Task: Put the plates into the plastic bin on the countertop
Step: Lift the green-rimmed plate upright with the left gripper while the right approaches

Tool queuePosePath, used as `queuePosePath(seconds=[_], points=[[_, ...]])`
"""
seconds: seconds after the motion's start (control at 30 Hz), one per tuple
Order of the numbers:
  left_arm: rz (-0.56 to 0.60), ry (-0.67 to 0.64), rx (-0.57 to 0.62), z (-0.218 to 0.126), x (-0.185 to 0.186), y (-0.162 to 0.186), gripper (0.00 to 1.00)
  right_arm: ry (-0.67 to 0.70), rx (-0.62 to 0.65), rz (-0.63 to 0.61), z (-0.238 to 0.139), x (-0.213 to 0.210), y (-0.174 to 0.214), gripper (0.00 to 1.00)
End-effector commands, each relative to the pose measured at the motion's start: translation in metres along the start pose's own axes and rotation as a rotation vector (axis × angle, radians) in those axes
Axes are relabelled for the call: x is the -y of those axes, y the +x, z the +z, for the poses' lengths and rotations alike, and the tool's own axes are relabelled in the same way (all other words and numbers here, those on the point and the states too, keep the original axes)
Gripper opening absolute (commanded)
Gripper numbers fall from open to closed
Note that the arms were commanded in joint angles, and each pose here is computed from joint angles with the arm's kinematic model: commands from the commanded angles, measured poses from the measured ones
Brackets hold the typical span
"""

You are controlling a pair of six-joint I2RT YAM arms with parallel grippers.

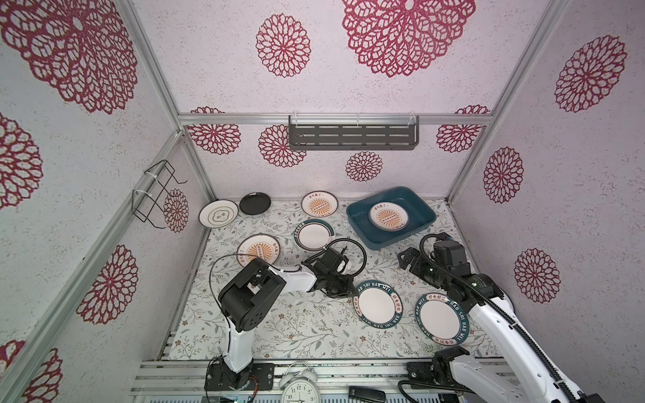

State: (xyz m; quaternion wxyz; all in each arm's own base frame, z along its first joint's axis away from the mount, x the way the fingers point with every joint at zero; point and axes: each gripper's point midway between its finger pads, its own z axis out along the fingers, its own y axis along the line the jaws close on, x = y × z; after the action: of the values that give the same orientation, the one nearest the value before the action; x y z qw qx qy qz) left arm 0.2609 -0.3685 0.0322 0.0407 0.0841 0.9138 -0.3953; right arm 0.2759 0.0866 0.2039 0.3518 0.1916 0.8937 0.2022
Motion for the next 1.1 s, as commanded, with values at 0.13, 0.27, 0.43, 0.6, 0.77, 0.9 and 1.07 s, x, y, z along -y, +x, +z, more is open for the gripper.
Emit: queuePosePath(seconds=[0.13,0.27,0.43,0.6,0.77,0.9,1.07], points=[[-0.041,-0.051,0.098,-0.038,0.000,-0.014,0.00,-0.045,-0.027,-0.006,0.005,-0.002,0.011,0.99],[-0.010,-0.059,0.147,-0.066,0.020,-0.026,0.00,-0.095,-0.037,-0.005,0.008,-0.011,0.012,0.99],[0.005,0.012,0.235,-0.106,0.049,-0.062,0.00,-0.217,-0.045,0.001,0.013,-0.037,0.006,0.99],[0.005,0.064,0.311,-0.141,0.063,-0.105,0.00,-0.270,-0.049,0.011,0.026,-0.054,-0.007,0.99],[0.025,0.067,0.368,-0.165,0.071,-0.148,0.00,-0.288,-0.065,0.005,0.042,-0.067,-0.020,0.98],[0.036,0.107,0.380,-0.176,0.075,-0.175,0.00,-0.301,-0.063,0.041,0.061,-0.072,-0.037,0.92],[0.035,0.165,0.381,-0.185,0.076,-0.199,0.00,-0.399,-0.080,0.108,0.083,-0.091,-0.056,0.77]])
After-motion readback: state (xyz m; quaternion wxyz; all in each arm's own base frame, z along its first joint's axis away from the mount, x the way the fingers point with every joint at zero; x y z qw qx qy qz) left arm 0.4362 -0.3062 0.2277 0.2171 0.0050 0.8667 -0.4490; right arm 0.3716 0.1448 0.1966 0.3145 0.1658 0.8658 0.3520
